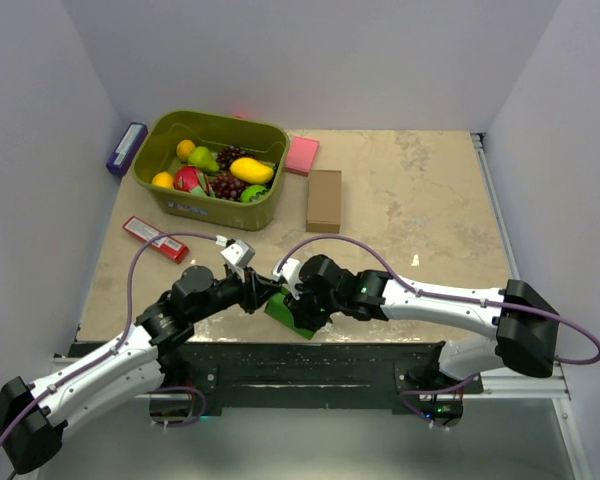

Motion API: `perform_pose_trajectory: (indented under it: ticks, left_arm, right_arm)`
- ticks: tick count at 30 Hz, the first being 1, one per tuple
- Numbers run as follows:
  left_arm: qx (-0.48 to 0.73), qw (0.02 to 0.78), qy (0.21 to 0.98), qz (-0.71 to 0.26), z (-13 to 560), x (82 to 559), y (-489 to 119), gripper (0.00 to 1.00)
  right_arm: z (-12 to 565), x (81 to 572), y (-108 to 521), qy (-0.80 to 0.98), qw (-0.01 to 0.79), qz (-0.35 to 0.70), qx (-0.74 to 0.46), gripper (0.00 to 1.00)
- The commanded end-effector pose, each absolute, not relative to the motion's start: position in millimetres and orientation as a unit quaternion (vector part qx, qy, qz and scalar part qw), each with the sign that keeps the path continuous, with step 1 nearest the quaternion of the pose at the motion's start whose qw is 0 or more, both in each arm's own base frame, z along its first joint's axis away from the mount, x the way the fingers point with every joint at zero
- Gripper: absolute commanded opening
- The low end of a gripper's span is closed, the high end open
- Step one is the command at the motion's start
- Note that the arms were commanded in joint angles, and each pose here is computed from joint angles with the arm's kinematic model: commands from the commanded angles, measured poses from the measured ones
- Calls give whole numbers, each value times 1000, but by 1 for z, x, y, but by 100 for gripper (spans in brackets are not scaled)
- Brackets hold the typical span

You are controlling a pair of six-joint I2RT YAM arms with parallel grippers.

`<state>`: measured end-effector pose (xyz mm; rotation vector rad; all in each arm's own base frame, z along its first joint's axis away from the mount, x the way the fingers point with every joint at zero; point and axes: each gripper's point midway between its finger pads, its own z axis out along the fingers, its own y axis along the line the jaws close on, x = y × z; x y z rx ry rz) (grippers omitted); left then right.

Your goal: Fold the paper box

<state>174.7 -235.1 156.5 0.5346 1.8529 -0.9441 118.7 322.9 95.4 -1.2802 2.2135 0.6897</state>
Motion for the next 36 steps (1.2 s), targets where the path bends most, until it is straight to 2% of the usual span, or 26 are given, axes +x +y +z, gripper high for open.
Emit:
perform_pose_trajectory:
  ticks: [1,4,8,10,11,13,17,25,36]
  left_arm:
    - [232,508,726,-401,188,179,-243,27]
    - [235,507,725,-402,188,178,-243,34]
    - [239,507,723,-404,188,176,-244,15]
    - [240,508,720,-407,190,175,-244,11]
    - [241,507,720,-408,189,175,-244,5]
    - [245,505,719,-410,189,173,-245,0]
    - [251,495,722,-413,183,168,-248,0]
    - [227,520,719,-401,185,170,-240,0]
    - [203,509,723,-420,145,161,-244,0]
  right_arm:
    - [97,117,329,800,247,260,-481,0]
    - [96,117,329,800,246,260,-481,0]
    - [96,117,329,800,245,261,-481,0]
    - [93,117,328,802,243,258,-481,0]
    - [93,118,328,803,243,256,-480,0]
    - [93,122,325,808,249,246,-474,0]
    - [84,130,319,826,248,214,-459,0]
    - [66,136,309,854,221,216,-419,0]
    - [56,143,305,864,216,216,-400,0]
